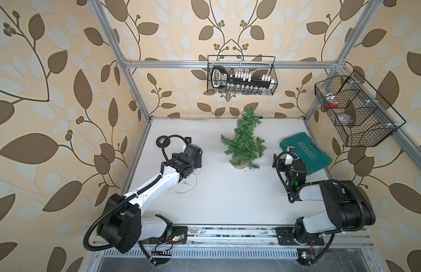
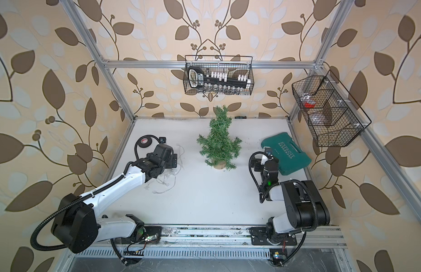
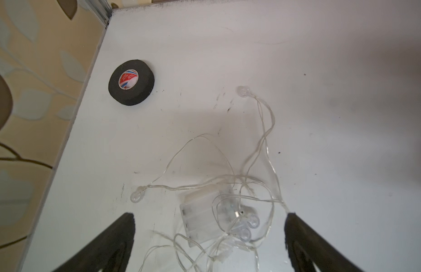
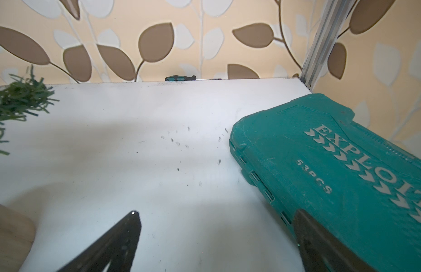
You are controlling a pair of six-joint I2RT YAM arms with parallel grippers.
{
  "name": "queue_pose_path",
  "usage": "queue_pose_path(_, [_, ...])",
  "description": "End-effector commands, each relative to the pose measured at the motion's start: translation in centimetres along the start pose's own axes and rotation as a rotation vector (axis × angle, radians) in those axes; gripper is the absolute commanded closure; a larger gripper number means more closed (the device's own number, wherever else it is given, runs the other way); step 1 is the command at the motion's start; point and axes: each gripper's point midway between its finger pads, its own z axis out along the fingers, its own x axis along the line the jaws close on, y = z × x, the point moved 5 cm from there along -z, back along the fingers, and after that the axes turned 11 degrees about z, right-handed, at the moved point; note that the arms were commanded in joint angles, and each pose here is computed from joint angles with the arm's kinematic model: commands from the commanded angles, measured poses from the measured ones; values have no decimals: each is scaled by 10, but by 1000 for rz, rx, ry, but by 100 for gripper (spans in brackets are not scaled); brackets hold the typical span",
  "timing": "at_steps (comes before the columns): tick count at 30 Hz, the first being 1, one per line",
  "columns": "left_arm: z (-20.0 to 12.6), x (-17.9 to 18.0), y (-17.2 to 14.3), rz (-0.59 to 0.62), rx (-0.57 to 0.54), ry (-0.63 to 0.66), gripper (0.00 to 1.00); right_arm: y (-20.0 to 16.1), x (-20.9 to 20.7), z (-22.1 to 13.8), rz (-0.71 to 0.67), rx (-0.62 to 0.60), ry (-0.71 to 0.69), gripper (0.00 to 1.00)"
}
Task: Remove string lights from the small christmas tree
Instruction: Reset both arms
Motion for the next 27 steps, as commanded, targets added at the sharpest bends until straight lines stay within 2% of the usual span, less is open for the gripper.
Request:
queue_pose_path(1, [8,12,9,90,-123,119,1,4,3,1,-6,-18,14,0])
queue_pose_path(5, [22,10,-14,136,-135,144,1,4,2,1,-6,-18,14,0])
queue_pose_path(10, [32,7,-30,125,-254,82,1,4,3,1,-6,-17,15,0])
queue_pose_path(12, [37,9,-33,104,-282,66,1,4,3,1,-6,-18,16,0])
queue_pose_path(17, [43,8,-25,143,-376,48,1,4,3,1,-5,-17,16,0])
queue_pose_path(20, [50,15,-21,73,-415,32,1,4,3,1,-6,-18,16,0])
queue_pose_path(27, [61,34,-27,-30,-401,35,1,4,3,1,-6,-16,16,0])
